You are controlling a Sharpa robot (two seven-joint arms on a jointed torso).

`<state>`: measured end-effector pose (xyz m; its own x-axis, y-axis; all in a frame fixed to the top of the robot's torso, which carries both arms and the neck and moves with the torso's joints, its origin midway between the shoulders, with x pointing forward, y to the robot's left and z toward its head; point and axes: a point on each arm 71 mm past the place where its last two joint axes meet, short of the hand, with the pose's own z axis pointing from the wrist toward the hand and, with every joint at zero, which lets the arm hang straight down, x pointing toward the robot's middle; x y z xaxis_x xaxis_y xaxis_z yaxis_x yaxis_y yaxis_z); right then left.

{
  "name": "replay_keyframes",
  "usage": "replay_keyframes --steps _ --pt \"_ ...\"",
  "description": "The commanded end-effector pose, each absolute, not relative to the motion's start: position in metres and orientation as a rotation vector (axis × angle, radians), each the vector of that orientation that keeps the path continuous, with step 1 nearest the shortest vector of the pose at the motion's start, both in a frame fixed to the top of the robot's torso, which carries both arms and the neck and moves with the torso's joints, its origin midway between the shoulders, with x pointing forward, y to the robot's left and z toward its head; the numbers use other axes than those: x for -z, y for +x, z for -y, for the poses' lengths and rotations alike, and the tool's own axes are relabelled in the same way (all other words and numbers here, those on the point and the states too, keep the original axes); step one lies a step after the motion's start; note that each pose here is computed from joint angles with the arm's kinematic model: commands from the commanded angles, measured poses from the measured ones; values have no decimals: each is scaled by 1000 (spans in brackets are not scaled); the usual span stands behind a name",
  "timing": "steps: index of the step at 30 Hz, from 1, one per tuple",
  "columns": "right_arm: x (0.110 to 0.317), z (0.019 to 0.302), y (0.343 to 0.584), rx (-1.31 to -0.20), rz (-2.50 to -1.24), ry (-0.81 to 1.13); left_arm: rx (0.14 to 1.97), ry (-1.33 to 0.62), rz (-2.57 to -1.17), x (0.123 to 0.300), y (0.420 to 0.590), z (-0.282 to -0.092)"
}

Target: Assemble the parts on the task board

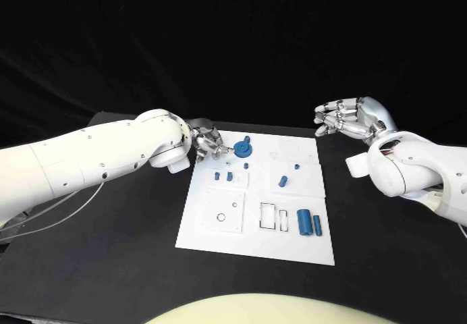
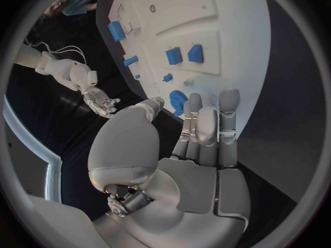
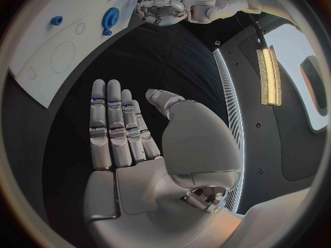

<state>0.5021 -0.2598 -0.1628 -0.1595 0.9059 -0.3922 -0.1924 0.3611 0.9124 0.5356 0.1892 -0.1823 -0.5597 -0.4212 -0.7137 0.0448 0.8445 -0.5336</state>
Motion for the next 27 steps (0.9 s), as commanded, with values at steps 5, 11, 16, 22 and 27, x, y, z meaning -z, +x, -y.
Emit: replay_keyframes --steps 5,11,16,22,27 --pt "163 259 502 -1138 -1391 694 941 -71 -1763 164 530 -165" --pt "163 259 502 -1144 -1395 691 928 124 -1668 171 525 -153" --pt "164 259 502 -1144 -1397 689 865 253 -1647 180 524 -145" --pt "166 258 502 -1142 -1401 684 774 386 -1658 187 522 -138" --pt "167 258 502 -1139 -1404 684 695 476 -1698 194 521 -131"
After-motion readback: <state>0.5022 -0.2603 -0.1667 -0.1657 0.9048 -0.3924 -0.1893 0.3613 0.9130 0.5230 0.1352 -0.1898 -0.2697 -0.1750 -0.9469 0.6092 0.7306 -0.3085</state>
